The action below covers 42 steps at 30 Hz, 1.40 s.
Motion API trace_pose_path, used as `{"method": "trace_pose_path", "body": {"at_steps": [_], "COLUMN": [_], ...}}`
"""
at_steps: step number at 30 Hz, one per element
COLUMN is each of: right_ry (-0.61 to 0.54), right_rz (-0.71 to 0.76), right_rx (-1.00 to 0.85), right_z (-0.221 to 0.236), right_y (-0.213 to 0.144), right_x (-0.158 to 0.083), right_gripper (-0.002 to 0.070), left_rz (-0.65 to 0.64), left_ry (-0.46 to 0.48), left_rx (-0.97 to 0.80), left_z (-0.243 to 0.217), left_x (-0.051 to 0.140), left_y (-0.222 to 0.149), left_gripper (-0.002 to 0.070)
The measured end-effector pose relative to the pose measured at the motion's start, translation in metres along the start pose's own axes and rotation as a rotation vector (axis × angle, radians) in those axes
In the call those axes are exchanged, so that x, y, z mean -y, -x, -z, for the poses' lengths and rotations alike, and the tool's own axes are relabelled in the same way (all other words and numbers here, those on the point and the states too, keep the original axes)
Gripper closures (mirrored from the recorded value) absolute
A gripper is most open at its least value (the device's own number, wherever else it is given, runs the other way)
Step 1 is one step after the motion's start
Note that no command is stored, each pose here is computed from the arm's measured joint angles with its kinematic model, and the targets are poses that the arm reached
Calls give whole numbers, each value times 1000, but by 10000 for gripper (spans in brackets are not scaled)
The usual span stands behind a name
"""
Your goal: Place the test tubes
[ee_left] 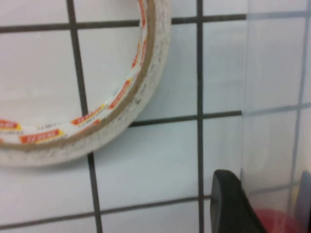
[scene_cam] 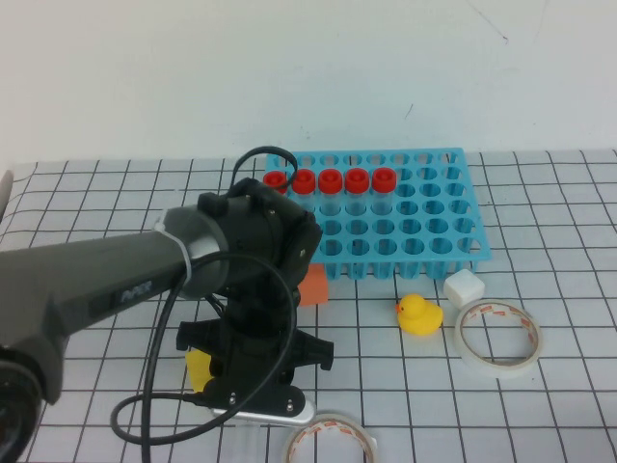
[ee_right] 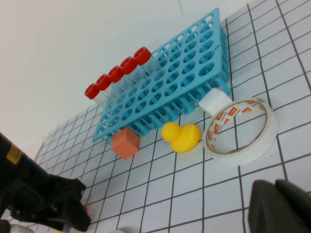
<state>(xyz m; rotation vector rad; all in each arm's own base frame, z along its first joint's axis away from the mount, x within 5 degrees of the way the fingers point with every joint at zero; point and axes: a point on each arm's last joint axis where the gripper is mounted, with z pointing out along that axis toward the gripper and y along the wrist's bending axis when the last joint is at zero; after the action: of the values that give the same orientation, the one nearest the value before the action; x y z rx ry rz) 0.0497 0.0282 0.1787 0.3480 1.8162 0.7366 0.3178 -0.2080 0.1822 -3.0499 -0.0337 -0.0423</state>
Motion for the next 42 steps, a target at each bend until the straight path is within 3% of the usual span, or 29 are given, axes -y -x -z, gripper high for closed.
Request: {"method": "trace_pose_path", "body": {"at_steps": [12,20,25,35,42], "right_ry": [0,0,0,0,0], "right_rz": [0,0,0,0,0], "right_rx": [0,0,0,0,0], "right_z": [0,0,0,0,0], "right_y": [0,0,0,0,0], "right_x": [0,0,0,0,0], "right_gripper": [678,678,678,678,678], "left_rz": [-5,-6,40,205,150], "left_ry": [2,25,68,109,83], "left_rx": [-1,-29,-92,-141,-73], "left_z": [-11,-16,14,92,80], "left_x": [-4,-7,-2,29,25], "left_y": [-3,-7,-5,25,25], "left_gripper": [421,365,410,412,412]}}
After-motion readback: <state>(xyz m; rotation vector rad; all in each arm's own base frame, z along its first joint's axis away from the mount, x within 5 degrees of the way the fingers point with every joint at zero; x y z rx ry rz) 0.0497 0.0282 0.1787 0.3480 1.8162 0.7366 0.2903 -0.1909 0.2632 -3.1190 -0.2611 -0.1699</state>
